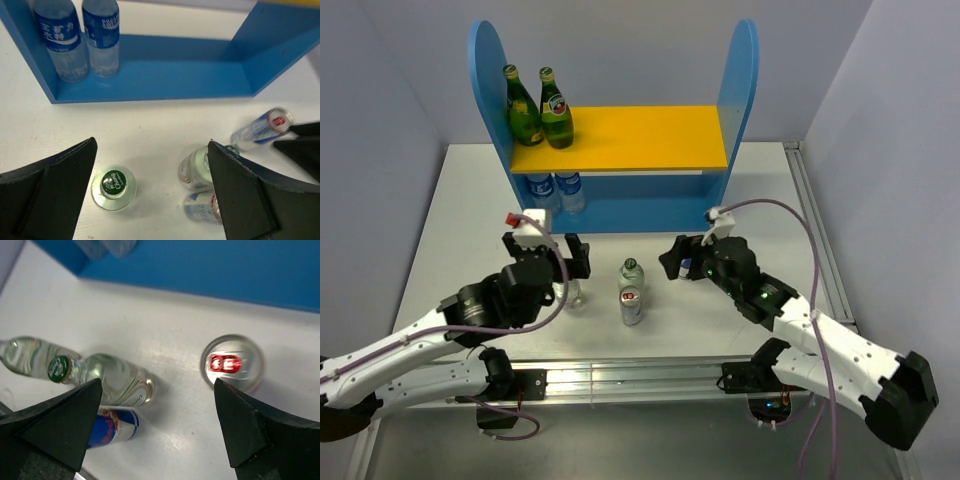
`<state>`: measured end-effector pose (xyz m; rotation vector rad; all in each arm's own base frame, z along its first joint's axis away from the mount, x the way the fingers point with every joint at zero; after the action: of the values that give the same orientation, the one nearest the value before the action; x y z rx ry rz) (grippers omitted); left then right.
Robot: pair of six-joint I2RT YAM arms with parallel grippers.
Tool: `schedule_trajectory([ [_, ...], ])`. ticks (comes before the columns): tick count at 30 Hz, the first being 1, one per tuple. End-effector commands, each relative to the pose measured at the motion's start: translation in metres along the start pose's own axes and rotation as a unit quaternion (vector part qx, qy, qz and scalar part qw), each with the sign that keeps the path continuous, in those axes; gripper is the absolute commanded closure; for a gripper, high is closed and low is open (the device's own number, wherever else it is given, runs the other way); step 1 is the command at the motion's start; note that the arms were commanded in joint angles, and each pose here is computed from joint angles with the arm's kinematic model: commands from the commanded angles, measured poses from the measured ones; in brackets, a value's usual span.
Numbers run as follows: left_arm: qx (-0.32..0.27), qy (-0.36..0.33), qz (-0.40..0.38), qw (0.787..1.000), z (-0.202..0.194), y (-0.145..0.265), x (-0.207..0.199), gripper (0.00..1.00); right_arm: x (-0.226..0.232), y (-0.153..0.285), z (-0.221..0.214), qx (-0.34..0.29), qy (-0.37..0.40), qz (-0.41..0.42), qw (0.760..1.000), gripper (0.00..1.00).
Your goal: Place and organize the beverage onto the shelf
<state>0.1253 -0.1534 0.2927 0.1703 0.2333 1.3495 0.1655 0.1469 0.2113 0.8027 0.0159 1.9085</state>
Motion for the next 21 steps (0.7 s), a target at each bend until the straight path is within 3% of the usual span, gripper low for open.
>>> schedule_trajectory([
  [1,-0.032,0.060,0.024,0.997,0.019,0.012,0.010,0.01,0.039,-0.005,0.007,0.004,0.020,0.071,0.997,0.00],
  [11,-0.031,0.071,0.035,0.996,0.012,0.015,0.011,0.01,0.081,-0.028,-0.012,0.024,0.050,0.074,0.996,0.00],
  [21,-0.038,0.084,0.033,0.995,0.011,0.018,0.013,0.01,0.078,-0.055,-0.028,0.001,0.039,0.033,0.999,0.01],
])
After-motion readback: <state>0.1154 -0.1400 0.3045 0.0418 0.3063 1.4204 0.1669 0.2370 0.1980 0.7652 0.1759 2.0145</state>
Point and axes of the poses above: each gripper's point midway between its finger pads, its own y axis back along the fingers, its own x axis along the line the jaws close on, z = x × y, the point moved 10 cm from there along y, back along the fingers, and after that the axes turned 9 degrees about -y, right-handed, at the moved point
